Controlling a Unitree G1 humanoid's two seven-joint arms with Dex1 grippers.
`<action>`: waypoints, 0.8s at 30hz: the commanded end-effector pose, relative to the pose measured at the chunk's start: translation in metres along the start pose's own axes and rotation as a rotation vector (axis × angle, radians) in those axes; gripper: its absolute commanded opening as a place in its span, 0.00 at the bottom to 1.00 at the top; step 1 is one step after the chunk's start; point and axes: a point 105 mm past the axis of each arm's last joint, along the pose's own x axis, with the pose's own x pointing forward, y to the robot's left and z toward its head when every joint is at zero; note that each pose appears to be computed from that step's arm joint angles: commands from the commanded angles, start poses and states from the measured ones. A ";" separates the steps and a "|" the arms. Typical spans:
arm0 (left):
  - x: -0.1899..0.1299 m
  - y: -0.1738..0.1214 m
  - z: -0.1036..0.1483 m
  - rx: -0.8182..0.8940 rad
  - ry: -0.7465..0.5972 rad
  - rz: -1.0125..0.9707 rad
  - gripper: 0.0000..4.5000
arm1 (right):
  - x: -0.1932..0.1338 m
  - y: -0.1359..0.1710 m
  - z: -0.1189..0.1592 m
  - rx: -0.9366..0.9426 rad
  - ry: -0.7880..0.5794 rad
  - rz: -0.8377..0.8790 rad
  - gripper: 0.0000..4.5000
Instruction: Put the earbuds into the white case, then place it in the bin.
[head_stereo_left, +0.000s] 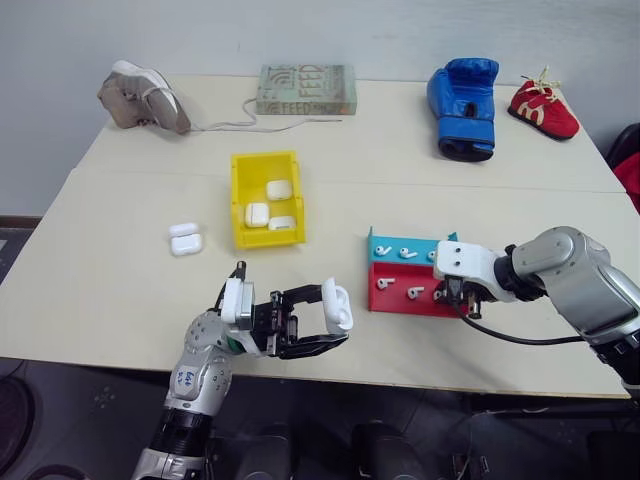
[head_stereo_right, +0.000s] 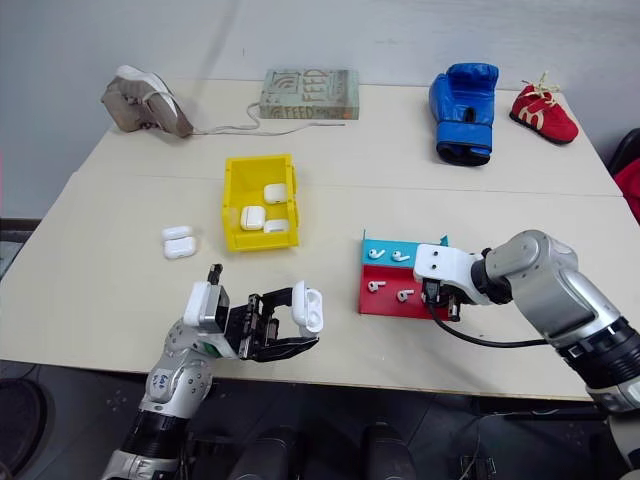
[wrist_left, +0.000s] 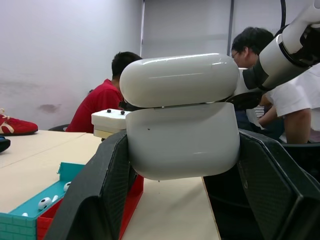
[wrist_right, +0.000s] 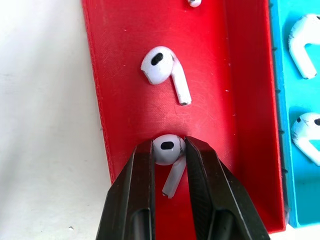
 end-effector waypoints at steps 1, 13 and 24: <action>0.013 0.006 0.024 0.068 -0.090 -0.028 0.62 | -0.022 -0.007 0.011 0.009 -0.122 -0.051 0.10; 0.052 0.008 0.045 0.022 -0.263 -0.190 0.62 | -0.128 0.037 0.093 0.065 -1.276 -0.128 0.10; 0.070 0.013 0.062 -0.048 -0.334 -0.289 0.62 | -0.148 0.066 0.150 0.044 -1.600 -0.164 0.10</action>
